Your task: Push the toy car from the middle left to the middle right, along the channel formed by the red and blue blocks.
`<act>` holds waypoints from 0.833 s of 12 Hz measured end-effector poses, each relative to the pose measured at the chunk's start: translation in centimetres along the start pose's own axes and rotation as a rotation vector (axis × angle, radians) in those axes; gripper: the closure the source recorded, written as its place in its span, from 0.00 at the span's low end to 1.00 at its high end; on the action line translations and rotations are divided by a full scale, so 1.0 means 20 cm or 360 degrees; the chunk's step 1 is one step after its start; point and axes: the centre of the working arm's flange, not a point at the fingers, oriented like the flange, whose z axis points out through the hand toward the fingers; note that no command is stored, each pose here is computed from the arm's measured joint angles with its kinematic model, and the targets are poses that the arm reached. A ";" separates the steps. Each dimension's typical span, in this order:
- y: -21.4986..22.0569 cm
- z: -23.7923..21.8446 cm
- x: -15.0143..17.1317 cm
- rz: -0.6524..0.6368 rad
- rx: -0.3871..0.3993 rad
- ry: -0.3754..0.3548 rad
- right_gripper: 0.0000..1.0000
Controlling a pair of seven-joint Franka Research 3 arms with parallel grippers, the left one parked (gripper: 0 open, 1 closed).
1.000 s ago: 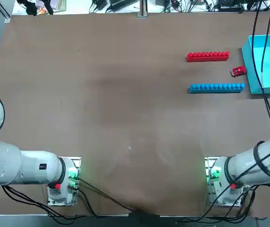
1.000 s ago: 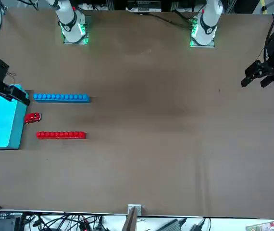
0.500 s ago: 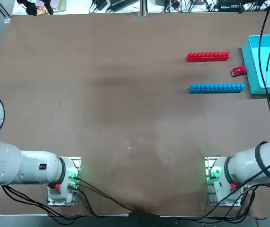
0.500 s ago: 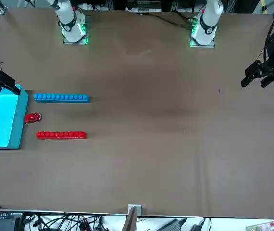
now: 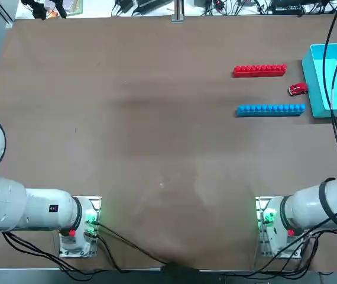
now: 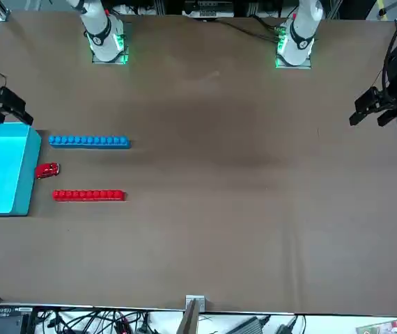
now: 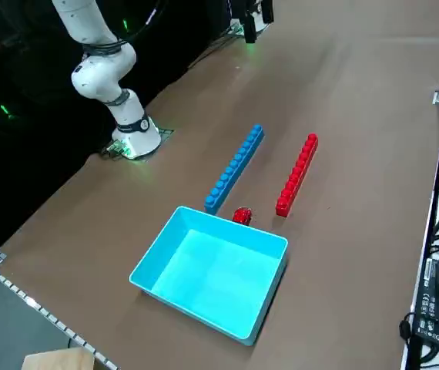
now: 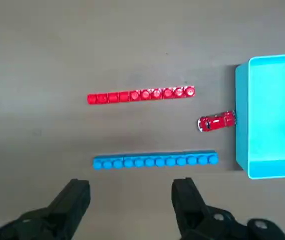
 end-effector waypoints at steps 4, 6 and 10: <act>0.00 0.00 -0.10 -0.0022 -0.0040 -0.0051 0.00; 0.00 0.01 -0.15 -0.0036 -0.0074 -0.0063 0.00; 0.00 -0.01 -0.24 -0.0046 -0.0079 -0.0065 0.00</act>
